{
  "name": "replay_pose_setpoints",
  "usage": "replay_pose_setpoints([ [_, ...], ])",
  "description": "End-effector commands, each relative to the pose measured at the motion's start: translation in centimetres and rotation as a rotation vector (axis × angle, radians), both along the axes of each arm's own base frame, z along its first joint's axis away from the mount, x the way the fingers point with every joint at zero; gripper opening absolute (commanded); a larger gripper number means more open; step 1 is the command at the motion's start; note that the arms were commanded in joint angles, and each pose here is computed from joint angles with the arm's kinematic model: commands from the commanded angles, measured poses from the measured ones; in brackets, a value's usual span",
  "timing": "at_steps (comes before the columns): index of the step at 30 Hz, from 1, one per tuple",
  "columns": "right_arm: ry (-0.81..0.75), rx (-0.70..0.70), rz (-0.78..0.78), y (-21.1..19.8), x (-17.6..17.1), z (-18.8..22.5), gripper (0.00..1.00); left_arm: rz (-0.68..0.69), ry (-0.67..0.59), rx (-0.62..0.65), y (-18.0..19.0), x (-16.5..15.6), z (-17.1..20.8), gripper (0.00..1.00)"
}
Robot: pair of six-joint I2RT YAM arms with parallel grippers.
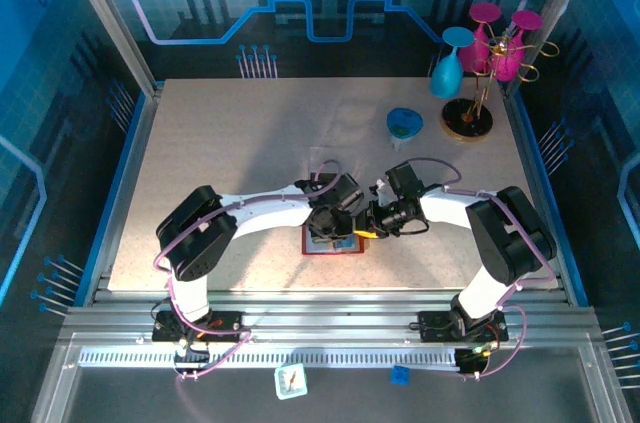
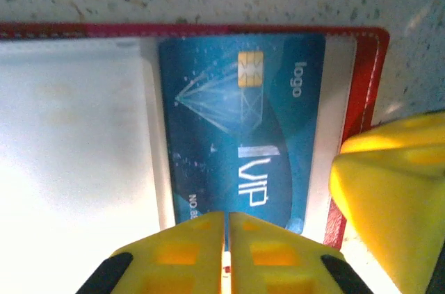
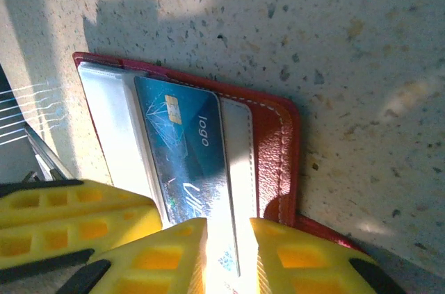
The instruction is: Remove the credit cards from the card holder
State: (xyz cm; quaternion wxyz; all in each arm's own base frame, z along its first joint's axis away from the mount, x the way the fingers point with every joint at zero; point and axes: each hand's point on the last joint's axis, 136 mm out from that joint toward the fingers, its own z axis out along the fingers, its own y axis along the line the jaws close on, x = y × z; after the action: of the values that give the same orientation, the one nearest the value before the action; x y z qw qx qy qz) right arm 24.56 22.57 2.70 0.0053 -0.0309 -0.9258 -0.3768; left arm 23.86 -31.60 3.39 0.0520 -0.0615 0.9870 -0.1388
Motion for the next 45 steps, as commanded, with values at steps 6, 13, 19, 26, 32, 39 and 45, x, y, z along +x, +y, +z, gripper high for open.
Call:
replay_pose_setpoints([
  [6,0.014,0.012,-0.016,-0.5,0.1,0.4,0.22,-0.023,-0.012,0.071,0.9,-1.2,0.3,0.07],
  [13,0.012,0.014,-0.014,-0.5,0.1,0.5,0.22,-0.031,0.012,0.085,0.8,-1.5,-0.6,0.05],
  [19,0.014,0.027,-0.014,-0.3,0.2,0.5,0.22,-0.037,0.030,0.088,0.9,-2.1,-1.2,0.03],
  [26,0.014,0.037,-0.011,-0.1,0.3,0.6,0.22,-0.038,0.052,0.093,1.1,-2.6,-2.1,0.02],
  [32,0.013,0.038,-0.010,0.0,0.4,0.6,0.22,-0.041,0.057,0.095,1.0,-2.6,-2.2,0.02],
  [39,0.020,0.043,-0.004,0.1,0.4,0.4,0.23,-0.040,0.072,0.101,1.2,-3.1,-2.9,0.02],
  [45,0.033,0.068,-0.001,0.4,0.3,0.1,0.25,-0.026,0.066,0.083,1.3,-3.2,-2.8,0.02],
])
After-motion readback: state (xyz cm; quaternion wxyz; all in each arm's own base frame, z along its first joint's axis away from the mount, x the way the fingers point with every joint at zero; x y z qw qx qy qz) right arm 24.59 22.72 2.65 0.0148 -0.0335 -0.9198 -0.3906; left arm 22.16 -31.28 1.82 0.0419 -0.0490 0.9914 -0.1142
